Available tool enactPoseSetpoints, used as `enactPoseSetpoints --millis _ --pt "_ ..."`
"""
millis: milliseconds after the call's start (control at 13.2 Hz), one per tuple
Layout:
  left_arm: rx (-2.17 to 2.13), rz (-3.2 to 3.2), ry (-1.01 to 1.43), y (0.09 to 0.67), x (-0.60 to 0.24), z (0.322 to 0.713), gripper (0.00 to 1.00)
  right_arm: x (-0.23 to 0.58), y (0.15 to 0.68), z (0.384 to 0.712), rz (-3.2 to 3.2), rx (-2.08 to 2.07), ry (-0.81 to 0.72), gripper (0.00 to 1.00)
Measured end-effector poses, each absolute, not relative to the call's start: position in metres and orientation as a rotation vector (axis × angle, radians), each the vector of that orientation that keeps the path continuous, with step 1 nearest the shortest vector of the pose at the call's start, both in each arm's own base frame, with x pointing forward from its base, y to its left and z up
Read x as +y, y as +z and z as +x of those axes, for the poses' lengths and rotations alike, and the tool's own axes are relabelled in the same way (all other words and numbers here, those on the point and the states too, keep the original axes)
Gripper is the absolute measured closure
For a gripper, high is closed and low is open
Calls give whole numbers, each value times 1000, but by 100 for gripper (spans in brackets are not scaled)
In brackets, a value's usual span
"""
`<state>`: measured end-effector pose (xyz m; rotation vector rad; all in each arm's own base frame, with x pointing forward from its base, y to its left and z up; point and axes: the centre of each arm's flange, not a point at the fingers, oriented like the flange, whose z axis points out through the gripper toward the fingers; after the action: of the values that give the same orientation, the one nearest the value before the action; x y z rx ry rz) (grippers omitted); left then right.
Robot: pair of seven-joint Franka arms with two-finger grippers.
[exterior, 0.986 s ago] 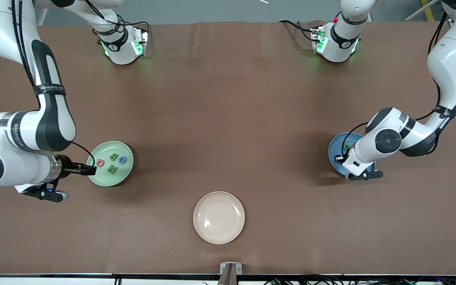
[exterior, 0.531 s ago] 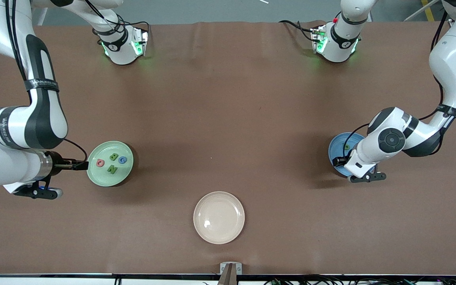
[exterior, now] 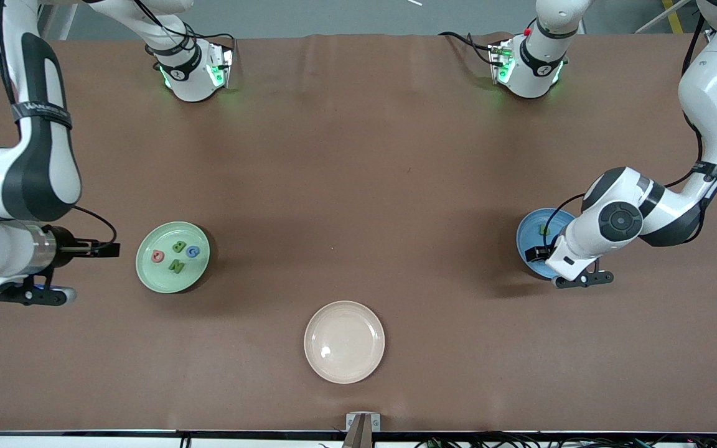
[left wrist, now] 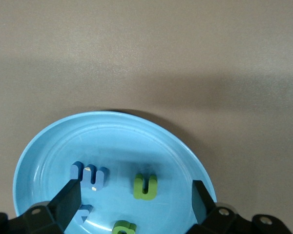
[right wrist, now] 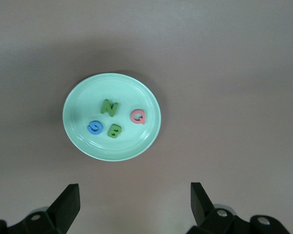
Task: Sort upper and lower case letters into plates
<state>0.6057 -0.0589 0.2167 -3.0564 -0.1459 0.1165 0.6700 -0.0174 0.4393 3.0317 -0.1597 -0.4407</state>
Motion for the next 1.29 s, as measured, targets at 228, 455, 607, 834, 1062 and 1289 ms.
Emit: enactPoseSetpoints --millis 228,455,607,834,1062,1289 --pt "-127 -3125 186 233 -62 613 0 -30 464 664 3044 -172 -396 0" --pt "-97 -3156 301 246 -76 613 0 -27 482 662 3057 -168 -356 0" --pt "-91 -3145 363 248 -91 611 0 -23 503 666 3067 -160 -284 0" --pt "-113 -3135 360 262 -120 609 0 -20 519 669 3074 -155 -233 0" --pt "-113 -3123 302 279 -136 609 0 -17 519 669 3083 -150 -232 0" --pt "-134 -3124 219 296 -121 617 0 -13 520 670 3093 -142 -219 0"
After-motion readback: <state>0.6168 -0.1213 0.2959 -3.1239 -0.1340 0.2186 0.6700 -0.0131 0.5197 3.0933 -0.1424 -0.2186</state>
